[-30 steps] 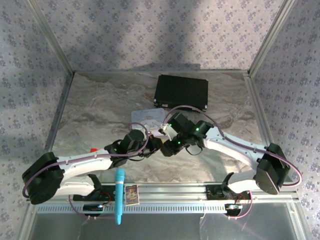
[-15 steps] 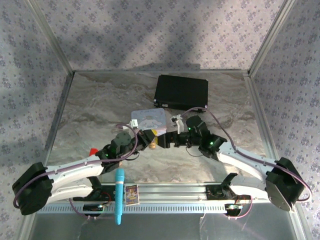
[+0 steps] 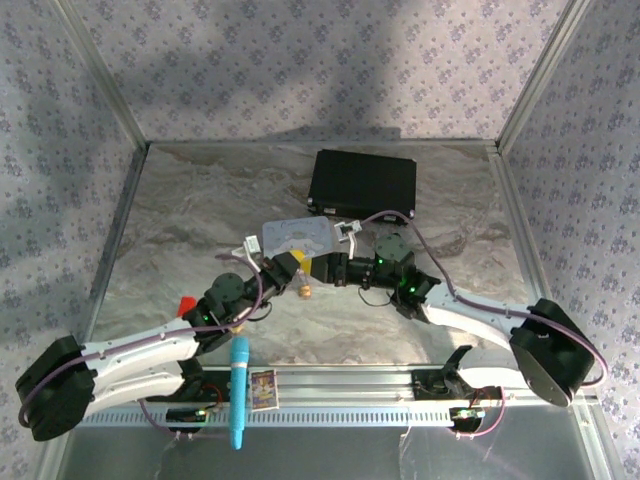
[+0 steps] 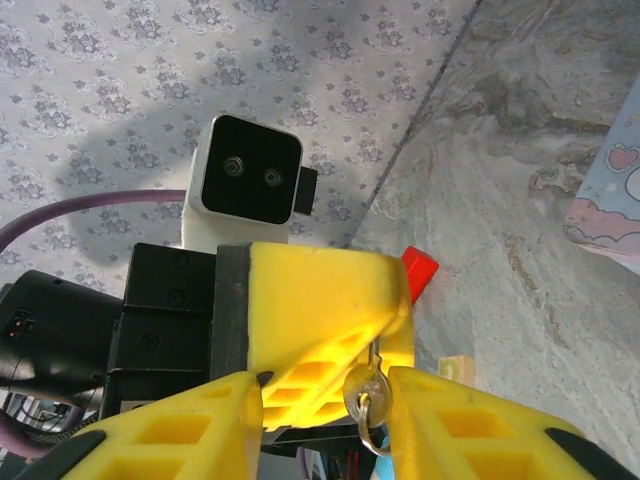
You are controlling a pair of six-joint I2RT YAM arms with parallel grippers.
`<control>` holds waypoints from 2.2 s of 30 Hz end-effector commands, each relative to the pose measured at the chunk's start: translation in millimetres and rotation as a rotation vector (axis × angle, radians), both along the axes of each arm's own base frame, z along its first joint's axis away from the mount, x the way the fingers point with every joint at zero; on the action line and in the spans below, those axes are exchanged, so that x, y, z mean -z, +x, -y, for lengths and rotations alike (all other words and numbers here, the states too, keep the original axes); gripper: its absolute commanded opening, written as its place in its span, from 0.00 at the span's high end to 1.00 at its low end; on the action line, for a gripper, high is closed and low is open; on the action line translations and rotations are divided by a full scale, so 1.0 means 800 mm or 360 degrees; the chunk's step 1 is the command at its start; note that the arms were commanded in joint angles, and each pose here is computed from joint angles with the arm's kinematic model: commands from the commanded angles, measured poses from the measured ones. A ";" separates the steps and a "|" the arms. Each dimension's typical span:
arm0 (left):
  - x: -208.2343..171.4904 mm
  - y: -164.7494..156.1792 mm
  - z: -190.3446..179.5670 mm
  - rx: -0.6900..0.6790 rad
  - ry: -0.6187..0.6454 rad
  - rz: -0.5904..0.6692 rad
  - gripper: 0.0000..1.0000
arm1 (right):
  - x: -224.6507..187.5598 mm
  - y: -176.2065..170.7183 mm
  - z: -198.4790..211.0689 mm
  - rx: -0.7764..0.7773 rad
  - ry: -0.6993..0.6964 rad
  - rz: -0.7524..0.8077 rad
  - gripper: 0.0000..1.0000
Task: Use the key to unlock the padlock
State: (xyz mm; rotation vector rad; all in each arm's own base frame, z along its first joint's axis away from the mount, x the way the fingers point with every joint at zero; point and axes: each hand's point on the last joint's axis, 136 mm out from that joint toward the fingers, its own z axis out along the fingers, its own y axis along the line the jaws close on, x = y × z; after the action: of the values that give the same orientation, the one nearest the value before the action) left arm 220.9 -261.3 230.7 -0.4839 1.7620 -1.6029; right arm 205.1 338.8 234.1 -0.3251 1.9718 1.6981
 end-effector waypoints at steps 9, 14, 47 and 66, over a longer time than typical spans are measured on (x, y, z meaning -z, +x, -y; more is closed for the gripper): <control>-0.037 -0.003 -0.014 -0.0041 -0.0118 0.0140 1.00 | 0.003 0.004 -0.006 -0.0001 0.0068 -0.0029 0.88; -0.028 -0.003 -0.020 -0.0071 -0.0099 0.0102 1.00 | 0.002 0.005 -0.001 0.0014 0.0068 -0.0032 0.99; 0.095 0.008 -0.035 -0.0018 0.1167 -0.0260 0.08 | 0.099 0.013 0.075 0.0312 -0.0545 -0.0151 1.00; 0.207 0.038 0.019 0.0238 0.1379 -0.0253 0.30 | 0.159 0.006 0.100 0.0391 -0.0757 -0.0271 1.00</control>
State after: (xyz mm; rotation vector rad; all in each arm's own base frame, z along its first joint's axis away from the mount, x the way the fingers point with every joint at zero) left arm 245.7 -262.1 58.4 -0.1008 2.4727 -0.6781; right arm 209.3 262.8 114.4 -0.0977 2.4084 1.1582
